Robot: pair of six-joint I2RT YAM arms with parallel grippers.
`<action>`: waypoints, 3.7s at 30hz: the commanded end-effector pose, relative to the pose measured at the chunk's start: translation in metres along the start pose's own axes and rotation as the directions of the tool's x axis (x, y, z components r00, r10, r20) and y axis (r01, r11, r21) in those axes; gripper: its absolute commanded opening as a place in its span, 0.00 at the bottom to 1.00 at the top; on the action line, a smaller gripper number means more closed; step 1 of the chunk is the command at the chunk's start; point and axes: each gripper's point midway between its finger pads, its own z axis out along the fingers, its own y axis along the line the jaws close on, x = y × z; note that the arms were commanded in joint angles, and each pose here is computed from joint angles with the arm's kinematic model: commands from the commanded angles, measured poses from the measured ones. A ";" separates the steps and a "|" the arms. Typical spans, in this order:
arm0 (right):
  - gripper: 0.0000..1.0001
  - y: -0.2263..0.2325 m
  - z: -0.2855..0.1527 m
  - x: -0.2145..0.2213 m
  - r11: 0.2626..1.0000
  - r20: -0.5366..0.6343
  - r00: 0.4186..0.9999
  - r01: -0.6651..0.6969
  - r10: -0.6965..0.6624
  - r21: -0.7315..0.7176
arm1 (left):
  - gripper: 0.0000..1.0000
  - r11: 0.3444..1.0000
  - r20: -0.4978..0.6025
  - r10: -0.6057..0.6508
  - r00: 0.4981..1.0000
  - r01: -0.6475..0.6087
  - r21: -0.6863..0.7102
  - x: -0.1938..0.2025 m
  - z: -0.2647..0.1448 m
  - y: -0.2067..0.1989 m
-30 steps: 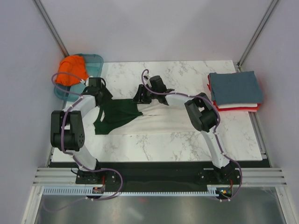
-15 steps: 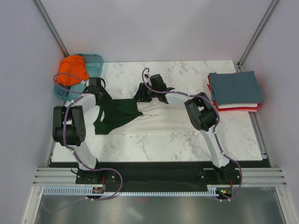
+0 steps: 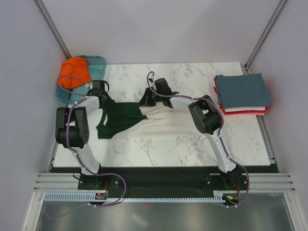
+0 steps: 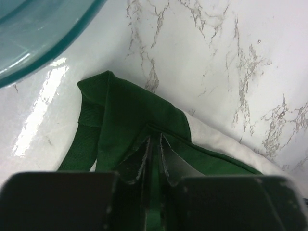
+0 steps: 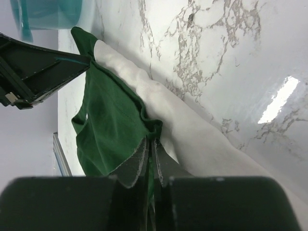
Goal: Fold and stack the t-shirts
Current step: Fold the tshirt
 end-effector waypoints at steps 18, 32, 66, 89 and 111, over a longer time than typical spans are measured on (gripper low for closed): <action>0.00 0.062 -0.033 -0.017 0.987 0.028 0.998 0.067 -0.064 -0.148 | 0.37 0.996 0.090 -0.006 0.996 -0.002 0.089 -0.036 -0.037 0.003; 0.00 0.042 -0.038 -0.011 0.992 0.012 0.999 0.050 -0.049 -0.119 | 0.50 0.950 0.045 -0.018 0.999 0.003 0.313 -0.025 -0.024 -0.017; 0.00 0.037 -0.045 0.009 0.996 -0.041 0.999 0.003 -0.006 -0.085 | 0.02 0.928 0.053 0.007 0.999 -0.026 0.371 0.004 -0.087 -0.018; 0.00 0.069 -0.111 0.100 0.994 -0.123 0.989 0.065 -0.075 -0.086 | 0.02 0.886 -0.033 -0.050 0.998 0.060 0.461 0.087 -0.173 0.008; 0.00 0.054 -0.114 0.122 0.997 -0.142 0.987 0.077 -0.080 -0.028 | 0.02 0.917 -0.047 -0.046 0.998 0.061 0.394 0.097 -0.150 0.023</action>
